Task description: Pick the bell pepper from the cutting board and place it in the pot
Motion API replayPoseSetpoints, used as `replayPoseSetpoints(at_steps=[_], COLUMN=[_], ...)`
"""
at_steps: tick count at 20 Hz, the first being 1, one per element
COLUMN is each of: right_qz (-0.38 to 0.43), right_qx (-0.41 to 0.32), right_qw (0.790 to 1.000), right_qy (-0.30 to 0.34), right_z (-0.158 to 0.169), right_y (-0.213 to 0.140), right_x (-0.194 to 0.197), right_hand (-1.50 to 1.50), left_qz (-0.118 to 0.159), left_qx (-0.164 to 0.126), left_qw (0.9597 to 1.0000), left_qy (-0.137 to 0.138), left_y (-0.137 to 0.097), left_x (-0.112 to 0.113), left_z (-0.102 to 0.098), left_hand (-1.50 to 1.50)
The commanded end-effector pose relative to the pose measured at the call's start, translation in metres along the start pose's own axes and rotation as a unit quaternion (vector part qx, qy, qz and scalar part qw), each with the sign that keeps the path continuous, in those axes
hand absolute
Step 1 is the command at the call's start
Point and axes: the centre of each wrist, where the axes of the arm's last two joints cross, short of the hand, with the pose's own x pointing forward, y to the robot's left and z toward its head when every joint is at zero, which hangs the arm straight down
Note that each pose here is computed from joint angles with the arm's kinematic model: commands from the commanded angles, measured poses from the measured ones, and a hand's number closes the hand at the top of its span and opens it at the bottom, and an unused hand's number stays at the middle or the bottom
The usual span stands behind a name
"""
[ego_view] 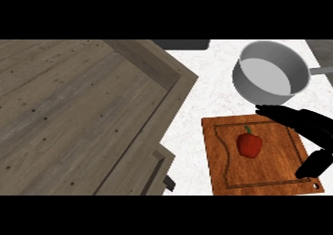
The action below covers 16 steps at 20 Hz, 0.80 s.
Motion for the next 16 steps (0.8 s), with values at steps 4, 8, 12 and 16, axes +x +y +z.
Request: replayPoseSetpoints(at_steps=[4,8,12,16], right_qz=[0.001,0.019,0.041,0.02], right_qx=[-0.018,-0.022,-0.012,-0.005], right_qw=[0.999,1.0,0.998,0.999], right_qy=[-0.026,0.003,0.035,0.035], right_z=[-0.011,-0.03,-0.037,-0.058], right_y=[0.026,0.046,0.03,0.049], right_x=[0.011,0.029,0.022,0.013], right_hand=[-1.5,-1.5,-1.5,-1.5], left_qz=[0.016,0.012,0.009,0.016], left_qx=[0.004,-0.001,-0.001,-0.008], left_qw=[0.9998,0.9999,0.9999,0.9998], left_qy=[0.011,-0.001,0.006,0.001], left_y=[0.005,0.002,0.001,-0.003], left_x=[-0.025,-0.001,-0.008,0.001], left_z=[-0.008,-0.001,-0.01,-0.006], left_hand=[0.0,0.0,0.0,0.0])
